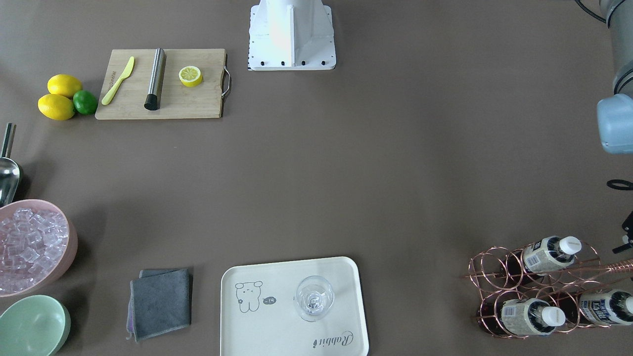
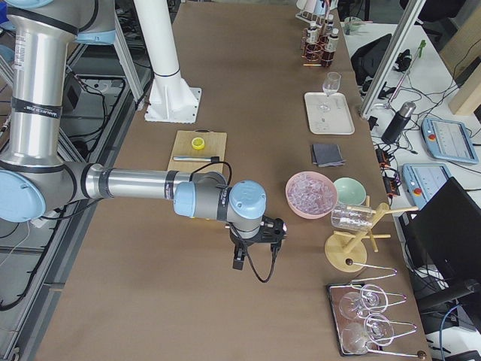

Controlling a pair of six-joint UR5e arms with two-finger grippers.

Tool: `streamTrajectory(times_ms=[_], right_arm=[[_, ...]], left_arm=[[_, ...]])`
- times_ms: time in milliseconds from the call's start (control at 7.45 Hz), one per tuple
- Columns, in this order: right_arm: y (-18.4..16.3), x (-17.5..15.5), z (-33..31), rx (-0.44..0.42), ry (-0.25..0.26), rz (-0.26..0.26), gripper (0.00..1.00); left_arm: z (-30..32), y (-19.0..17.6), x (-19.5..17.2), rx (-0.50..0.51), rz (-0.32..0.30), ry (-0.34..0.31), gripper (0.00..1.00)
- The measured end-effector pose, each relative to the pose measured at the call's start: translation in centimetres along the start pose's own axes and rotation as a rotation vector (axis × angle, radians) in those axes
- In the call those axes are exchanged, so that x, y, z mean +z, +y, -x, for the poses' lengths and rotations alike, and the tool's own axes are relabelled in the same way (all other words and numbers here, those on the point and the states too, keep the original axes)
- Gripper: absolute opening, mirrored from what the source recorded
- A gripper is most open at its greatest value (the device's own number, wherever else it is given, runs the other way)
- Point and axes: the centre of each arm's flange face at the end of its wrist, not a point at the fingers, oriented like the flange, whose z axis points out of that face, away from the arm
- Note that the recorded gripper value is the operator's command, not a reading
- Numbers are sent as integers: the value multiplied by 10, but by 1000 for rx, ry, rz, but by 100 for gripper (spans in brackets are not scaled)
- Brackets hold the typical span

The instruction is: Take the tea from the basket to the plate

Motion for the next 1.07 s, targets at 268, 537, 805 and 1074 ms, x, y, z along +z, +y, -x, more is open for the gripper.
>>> streamTrajectory(times_ms=[268, 537, 805, 1074], right_arm=[[0, 0, 1, 1, -5, 0, 100], [0, 0, 1, 1, -8, 0, 100], [0, 0, 1, 0, -8, -1, 100], [0, 0, 1, 0, -10, -1, 100]], left_arm=[[1, 1, -6, 2, -5, -5, 0], [0, 6, -29, -12, -11, -22, 0], [-32, 11, -78, -33, -18, -42, 0], [-93, 16, -116, -13, -34, -78, 0]])
